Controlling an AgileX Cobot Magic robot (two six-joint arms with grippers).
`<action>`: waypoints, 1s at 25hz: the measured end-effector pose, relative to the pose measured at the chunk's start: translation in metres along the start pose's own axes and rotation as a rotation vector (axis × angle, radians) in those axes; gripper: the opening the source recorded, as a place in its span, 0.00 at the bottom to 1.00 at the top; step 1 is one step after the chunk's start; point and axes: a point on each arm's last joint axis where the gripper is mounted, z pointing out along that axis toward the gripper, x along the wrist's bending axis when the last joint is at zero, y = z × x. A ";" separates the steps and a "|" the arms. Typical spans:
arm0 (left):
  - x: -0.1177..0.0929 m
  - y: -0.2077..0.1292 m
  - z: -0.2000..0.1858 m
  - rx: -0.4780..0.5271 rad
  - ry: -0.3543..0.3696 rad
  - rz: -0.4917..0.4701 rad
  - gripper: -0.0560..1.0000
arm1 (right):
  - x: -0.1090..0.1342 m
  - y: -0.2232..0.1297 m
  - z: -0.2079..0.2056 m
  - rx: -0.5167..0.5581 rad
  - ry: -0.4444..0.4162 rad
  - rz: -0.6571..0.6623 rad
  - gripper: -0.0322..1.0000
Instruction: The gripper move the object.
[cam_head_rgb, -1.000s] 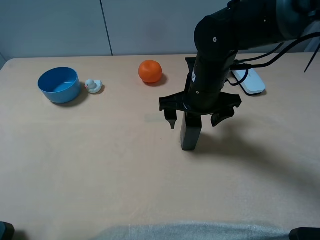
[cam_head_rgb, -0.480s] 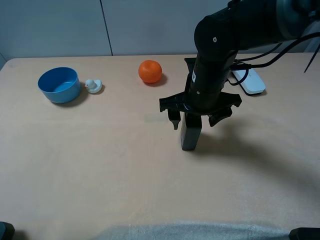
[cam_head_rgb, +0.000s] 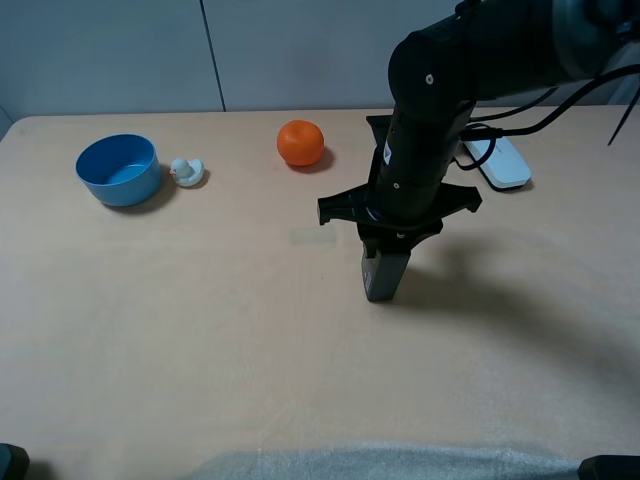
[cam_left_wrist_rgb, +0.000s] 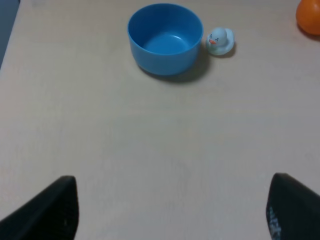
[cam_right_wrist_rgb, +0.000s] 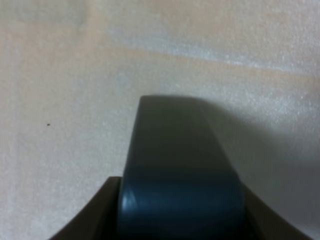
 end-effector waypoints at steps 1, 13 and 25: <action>0.000 0.000 0.000 0.000 0.000 0.000 0.83 | 0.000 0.000 0.000 -0.001 0.001 0.000 0.32; 0.000 0.000 0.000 0.000 0.000 0.000 0.83 | 0.000 0.000 0.000 -0.001 0.001 -0.011 0.32; 0.000 0.000 0.000 0.000 0.000 0.000 0.83 | 0.001 0.001 0.000 -0.014 0.007 -0.050 0.32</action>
